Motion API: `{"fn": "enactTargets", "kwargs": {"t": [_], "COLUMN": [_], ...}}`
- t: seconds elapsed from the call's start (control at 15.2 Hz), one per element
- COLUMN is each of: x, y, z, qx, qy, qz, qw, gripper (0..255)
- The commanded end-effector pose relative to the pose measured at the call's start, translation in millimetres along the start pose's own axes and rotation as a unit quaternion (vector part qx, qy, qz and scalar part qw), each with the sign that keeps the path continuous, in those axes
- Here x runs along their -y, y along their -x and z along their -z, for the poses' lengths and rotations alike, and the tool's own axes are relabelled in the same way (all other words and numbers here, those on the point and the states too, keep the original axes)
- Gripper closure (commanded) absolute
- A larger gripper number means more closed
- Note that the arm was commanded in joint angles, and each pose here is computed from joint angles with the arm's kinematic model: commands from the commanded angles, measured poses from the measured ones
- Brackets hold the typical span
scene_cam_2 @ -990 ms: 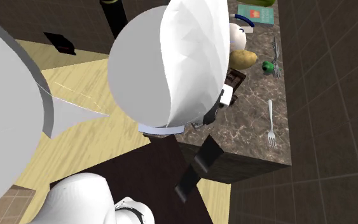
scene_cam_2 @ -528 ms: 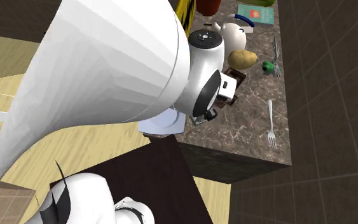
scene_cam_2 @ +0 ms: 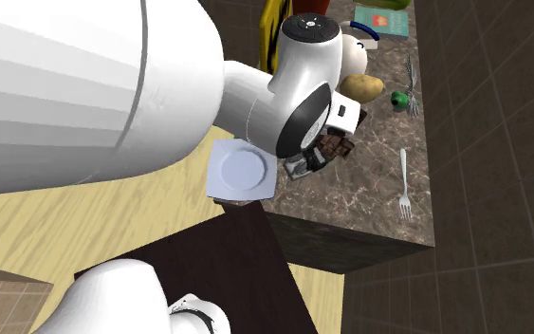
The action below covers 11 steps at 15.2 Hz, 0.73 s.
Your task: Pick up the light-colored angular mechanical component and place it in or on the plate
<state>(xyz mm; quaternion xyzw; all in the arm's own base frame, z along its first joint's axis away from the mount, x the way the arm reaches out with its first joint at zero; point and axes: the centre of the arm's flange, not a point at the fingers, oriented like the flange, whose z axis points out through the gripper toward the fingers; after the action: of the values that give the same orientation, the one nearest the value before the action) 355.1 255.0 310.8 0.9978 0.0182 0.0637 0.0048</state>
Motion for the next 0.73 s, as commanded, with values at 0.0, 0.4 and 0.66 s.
{"fn": "enactTargets", "kwargs": {"t": [0.0,0.4,0.66], "x": [-0.1,47.3,78.8], "y": [-1.0,60.4,101.4], "z": [7.3,23.2,33.8], "qx": [0.0,0.0,0.0], "qy": [0.0,0.0,0.0], "qz": [0.0,0.0,0.0], "qw": [1.0,1.0,1.0], "gripper": [255,255,255]}}
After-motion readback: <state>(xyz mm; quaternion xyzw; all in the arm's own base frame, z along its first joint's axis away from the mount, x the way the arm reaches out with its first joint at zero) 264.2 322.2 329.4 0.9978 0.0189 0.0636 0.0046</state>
